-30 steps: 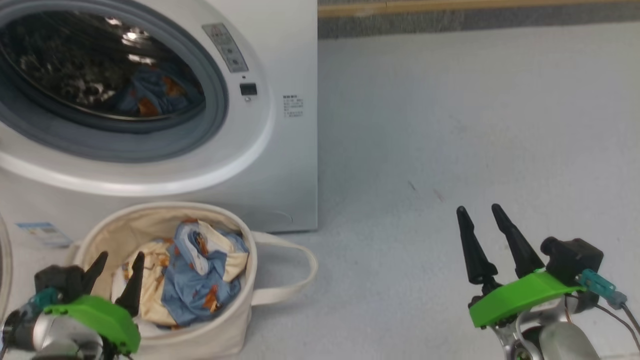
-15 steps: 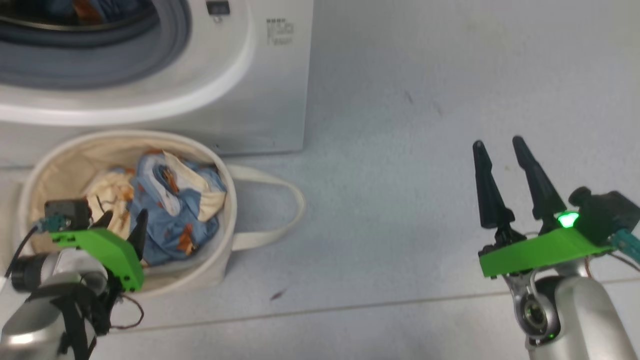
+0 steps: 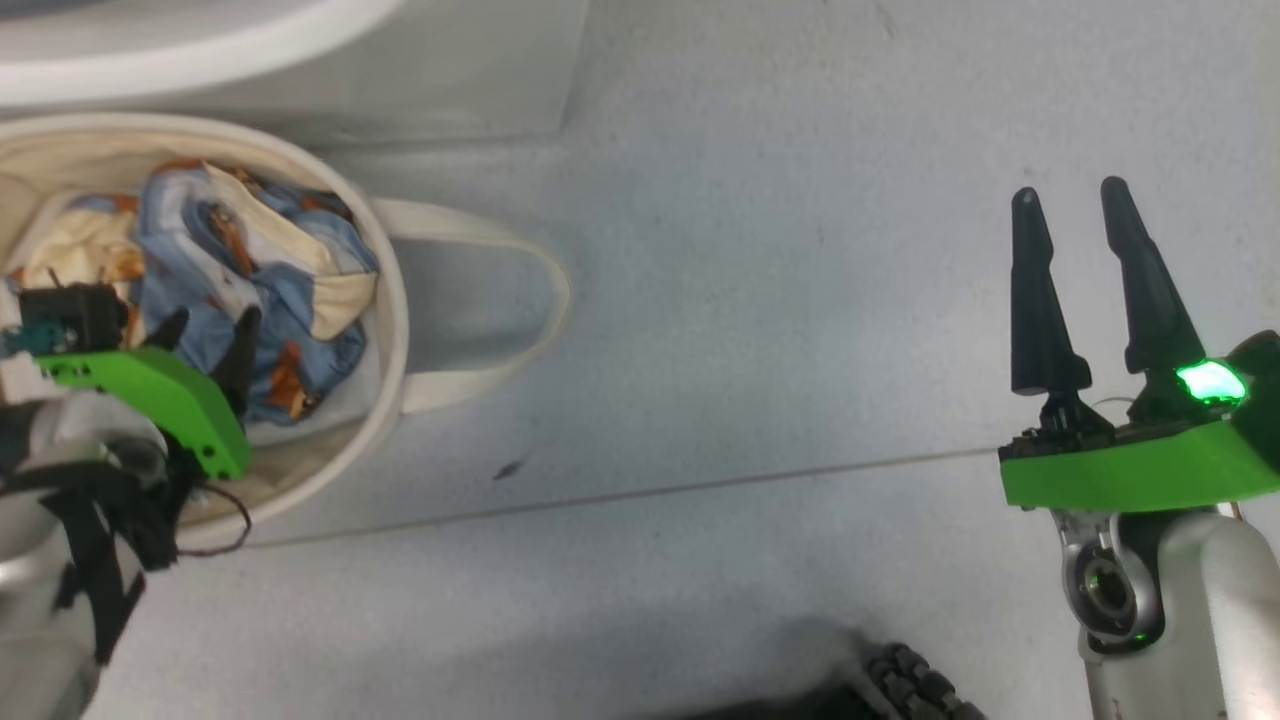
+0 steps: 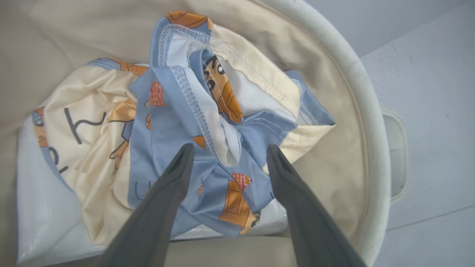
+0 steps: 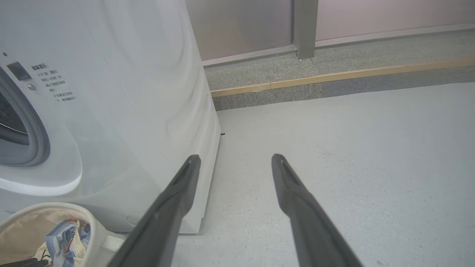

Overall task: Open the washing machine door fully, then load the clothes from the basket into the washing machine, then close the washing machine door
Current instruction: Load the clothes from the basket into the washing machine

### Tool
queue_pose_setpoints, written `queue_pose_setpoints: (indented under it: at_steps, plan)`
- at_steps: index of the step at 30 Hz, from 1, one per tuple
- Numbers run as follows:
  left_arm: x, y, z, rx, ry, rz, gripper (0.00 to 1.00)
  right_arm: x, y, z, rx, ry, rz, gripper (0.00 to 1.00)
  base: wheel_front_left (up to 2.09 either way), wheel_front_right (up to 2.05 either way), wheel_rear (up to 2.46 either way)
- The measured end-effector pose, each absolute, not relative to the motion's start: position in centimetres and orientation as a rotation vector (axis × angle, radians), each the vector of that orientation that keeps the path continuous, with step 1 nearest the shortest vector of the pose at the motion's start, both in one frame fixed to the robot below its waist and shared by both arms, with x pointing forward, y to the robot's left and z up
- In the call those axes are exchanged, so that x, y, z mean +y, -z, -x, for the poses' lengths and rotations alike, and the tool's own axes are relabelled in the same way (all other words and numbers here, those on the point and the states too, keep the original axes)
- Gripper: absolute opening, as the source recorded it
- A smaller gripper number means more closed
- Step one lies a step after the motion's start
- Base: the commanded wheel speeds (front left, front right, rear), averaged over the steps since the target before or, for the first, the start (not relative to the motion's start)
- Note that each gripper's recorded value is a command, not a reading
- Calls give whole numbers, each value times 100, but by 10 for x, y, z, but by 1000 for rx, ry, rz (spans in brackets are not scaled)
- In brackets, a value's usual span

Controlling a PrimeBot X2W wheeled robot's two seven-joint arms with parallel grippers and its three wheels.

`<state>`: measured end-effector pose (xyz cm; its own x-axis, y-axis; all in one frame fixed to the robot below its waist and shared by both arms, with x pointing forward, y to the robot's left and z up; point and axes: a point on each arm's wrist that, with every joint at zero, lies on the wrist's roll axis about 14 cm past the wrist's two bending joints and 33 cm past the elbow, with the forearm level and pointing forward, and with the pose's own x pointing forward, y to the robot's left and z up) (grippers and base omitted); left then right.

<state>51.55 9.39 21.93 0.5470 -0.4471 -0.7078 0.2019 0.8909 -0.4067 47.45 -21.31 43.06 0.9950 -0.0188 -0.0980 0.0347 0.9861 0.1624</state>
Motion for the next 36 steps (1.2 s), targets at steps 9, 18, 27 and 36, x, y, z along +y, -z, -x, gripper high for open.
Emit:
queue_pose_setpoints:
  at_steps: [9,18,27,36]
  plan:
    - [86,-175,-530,952,414,293,100,-218,-395,-480,149,43,-145,100,0,0,0]
    - [80,-148,-532,971,421,316,100,-223,-378,-485,169,52,-117,100,0,0,0]
    - [76,-141,-538,957,429,328,100,-221,-371,-486,181,46,-109,100,0,0,0]
    - [69,-138,-534,954,475,299,0,-221,-367,-486,189,44,-108,100,0,0,0]
